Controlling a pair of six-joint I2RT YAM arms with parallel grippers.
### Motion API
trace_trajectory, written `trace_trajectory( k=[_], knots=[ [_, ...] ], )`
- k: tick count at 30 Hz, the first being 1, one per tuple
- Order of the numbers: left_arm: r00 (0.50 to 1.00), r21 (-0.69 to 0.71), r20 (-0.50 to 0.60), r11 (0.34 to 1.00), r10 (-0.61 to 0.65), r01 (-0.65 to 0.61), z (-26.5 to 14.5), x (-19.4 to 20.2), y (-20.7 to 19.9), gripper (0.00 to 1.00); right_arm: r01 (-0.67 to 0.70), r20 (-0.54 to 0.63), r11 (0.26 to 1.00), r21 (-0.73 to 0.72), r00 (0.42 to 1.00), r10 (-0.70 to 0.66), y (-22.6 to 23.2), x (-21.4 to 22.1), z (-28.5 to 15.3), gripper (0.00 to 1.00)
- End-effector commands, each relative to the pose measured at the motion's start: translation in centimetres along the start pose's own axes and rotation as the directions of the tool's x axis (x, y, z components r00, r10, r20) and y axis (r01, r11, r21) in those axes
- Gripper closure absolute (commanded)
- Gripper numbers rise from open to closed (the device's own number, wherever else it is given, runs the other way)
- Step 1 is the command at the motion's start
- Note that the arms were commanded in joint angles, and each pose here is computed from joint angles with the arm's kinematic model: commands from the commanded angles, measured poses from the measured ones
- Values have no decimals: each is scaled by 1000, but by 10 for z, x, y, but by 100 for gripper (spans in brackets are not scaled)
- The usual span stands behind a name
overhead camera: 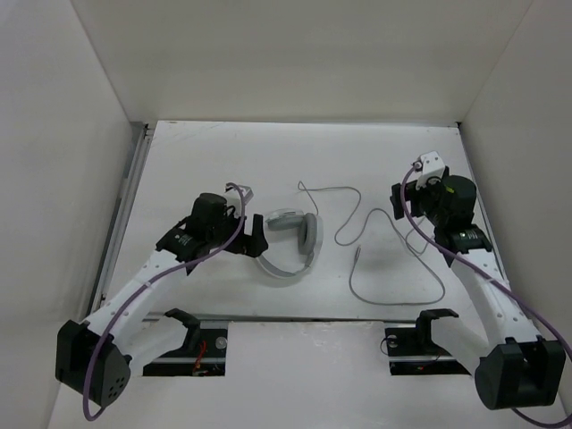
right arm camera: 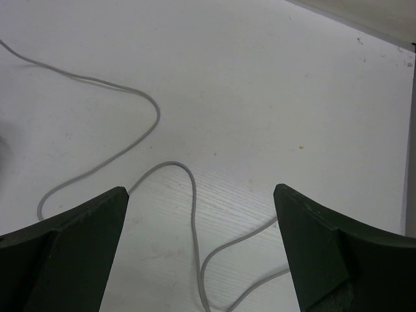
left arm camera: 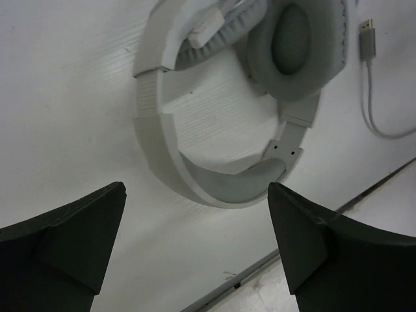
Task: Wrap the headphones
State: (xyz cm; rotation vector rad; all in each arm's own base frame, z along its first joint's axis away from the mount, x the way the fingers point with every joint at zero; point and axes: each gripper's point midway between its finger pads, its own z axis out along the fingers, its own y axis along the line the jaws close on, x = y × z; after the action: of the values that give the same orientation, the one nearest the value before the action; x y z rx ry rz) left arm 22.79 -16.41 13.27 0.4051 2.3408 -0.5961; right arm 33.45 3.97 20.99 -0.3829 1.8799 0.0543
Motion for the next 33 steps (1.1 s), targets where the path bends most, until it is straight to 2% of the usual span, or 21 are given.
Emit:
trace_trajectory(
  k=[1,5,9,14,17,20,24,26,31,33],
  knots=[
    [996,5,-1,996,-95,95,1,-3,-10,10,19,84,1000,10,996,-20,-3,-23,5,0],
    [985,-83,-50,984,-163,158,24,15,3,15,16,89,1000,7,996,-17,-2,-25,8,0],
    [972,-244,-68,948,-227,204,37,35,32,16,12,104,1000,-5,994,-12,0,-24,6,0],
    [948,-293,-118,923,-294,250,46,55,32,18,-17,122,1000,-10,992,18,-2,-25,4,0],
    [944,-320,-125,913,-305,253,50,60,31,22,-28,128,1000,-3,991,28,-6,-25,5,0],
    [938,-335,-129,904,-323,265,55,65,29,35,-33,131,999,8,991,32,-10,-25,6,0],
    [933,-345,-119,896,-339,281,61,65,32,72,-42,134,999,21,990,38,-15,-25,5,0],
    [945,-372,-81,889,-317,266,61,54,42,85,-49,136,998,28,990,44,-17,-23,5,0],
    [969,-415,45,878,-242,239,66,2,80,85,-82,141,996,33,987,77,-23,-20,4,0],
    [972,-432,68,872,-224,231,67,-10,93,80,-91,145,995,33,986,85,-24,-20,3,0]
  ],
)
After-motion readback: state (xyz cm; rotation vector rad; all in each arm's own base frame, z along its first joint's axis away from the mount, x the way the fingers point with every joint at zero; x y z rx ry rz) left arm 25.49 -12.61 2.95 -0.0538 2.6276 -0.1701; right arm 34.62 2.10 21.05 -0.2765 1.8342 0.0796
